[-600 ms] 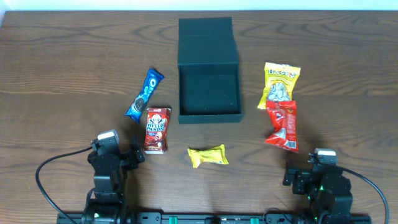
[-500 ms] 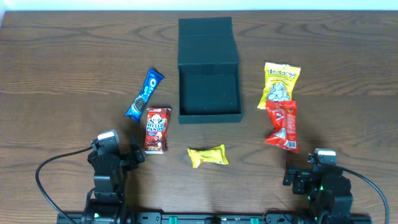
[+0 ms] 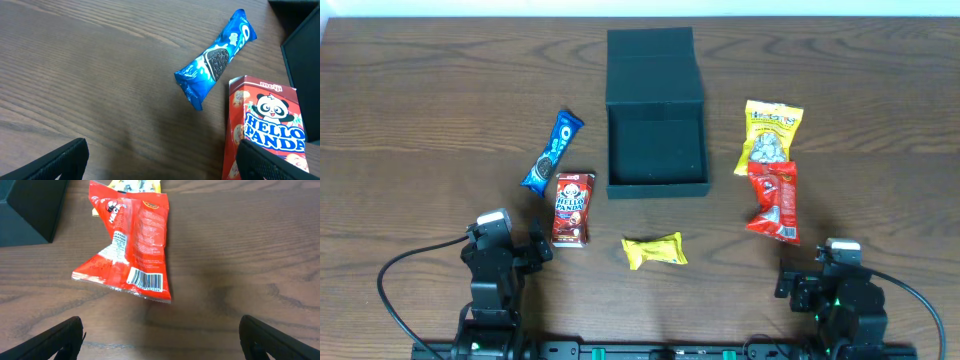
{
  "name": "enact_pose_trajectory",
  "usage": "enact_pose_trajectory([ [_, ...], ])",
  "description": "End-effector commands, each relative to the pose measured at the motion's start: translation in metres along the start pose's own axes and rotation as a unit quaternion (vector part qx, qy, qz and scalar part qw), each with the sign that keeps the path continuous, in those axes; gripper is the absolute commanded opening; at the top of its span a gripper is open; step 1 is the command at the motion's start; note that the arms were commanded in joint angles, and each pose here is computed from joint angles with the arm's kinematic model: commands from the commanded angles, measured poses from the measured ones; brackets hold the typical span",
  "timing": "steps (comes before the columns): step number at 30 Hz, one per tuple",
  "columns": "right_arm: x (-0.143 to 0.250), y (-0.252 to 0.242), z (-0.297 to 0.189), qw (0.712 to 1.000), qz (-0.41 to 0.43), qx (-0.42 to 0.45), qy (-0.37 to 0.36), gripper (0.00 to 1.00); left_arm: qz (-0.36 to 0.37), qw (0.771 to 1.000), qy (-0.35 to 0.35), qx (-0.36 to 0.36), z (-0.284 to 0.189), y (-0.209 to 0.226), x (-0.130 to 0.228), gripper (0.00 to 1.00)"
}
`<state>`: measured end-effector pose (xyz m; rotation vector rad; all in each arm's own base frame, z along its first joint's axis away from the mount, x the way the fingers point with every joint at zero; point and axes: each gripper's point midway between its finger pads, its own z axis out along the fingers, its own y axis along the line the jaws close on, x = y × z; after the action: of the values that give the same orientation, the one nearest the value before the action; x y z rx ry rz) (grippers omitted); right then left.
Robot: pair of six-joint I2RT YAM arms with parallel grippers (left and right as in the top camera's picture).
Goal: Pack container
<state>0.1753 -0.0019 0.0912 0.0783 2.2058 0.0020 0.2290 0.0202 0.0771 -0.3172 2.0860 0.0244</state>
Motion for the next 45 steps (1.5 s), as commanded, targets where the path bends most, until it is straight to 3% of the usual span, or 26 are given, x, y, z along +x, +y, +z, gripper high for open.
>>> enact_pose_trajectory([
  [1,0.002,-0.005,0.002,1.000,-0.002,0.013,-0.001,0.99,-0.001,1.000,0.010,-0.014,0.003,0.007,0.011,0.95],
  [19,-0.003,-0.005,0.000,1.000,0.016,0.013,-0.004,0.99,-0.001,1.000,0.010,-0.014,0.003,0.007,0.011,0.95],
  [27,-0.064,0.002,-0.026,0.998,0.067,0.004,-0.007,0.99,-0.001,1.000,0.010,-0.014,0.003,0.007,0.011,0.95],
  [34,-0.133,0.031,-0.037,0.996,0.066,-0.060,0.030,0.99,-0.001,1.000,0.010,-0.014,0.003,0.007,0.011,0.95],
  [45,-0.202,0.041,0.004,0.987,0.064,-0.044,0.141,0.99,-0.001,1.000,0.010,-0.014,0.003,0.007,0.011,0.95],
])
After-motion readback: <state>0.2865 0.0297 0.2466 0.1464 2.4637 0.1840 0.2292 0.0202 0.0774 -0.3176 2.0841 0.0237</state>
